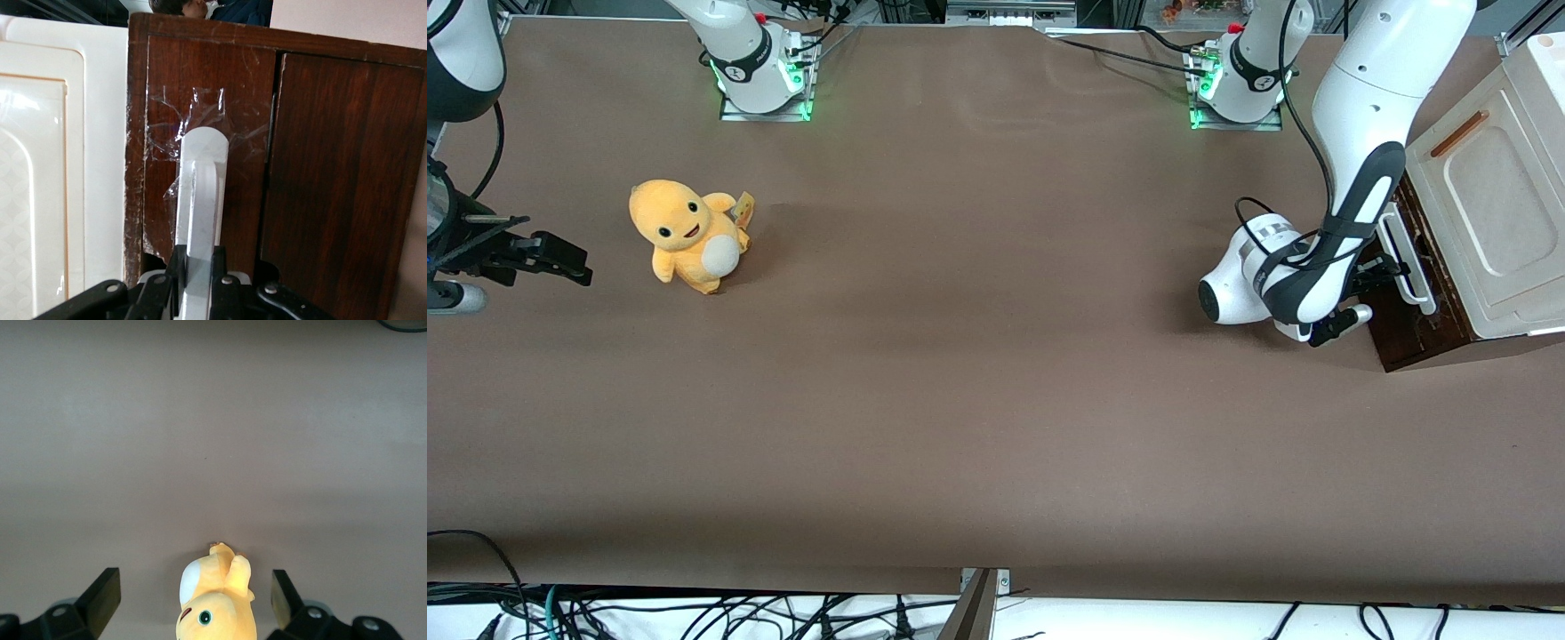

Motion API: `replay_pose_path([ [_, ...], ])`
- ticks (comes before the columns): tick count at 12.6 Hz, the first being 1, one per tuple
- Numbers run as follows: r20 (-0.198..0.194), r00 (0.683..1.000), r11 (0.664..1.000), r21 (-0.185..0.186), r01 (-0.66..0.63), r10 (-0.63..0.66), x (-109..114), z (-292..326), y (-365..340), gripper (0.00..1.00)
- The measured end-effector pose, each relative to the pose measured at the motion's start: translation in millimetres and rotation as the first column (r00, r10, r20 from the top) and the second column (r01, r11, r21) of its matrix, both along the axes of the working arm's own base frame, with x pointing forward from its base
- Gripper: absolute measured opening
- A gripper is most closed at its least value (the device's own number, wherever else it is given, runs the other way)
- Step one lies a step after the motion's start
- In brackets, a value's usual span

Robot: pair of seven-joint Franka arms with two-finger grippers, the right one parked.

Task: Open lower drawer with left arm only
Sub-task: 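Close the left gripper on the white drawer handle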

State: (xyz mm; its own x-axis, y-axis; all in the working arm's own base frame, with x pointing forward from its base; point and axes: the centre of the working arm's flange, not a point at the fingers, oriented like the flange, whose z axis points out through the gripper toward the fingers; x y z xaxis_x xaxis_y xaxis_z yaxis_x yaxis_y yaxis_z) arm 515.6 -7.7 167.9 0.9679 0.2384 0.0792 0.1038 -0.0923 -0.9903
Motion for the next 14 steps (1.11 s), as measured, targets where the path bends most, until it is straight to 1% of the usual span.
replay_pose_path([
  [7,0.0,1.0,1.0,-0.003,0.005,-0.005,0.0,0.4,-3.9,0.19],
  [11,0.008,1.0,1.0,-0.018,-0.001,0.001,2.7,4.4,-14.9,0.19],
  [14,0.007,1.0,1.0,-0.023,0.004,-0.004,2.0,5.4,-22.5,0.19],
])
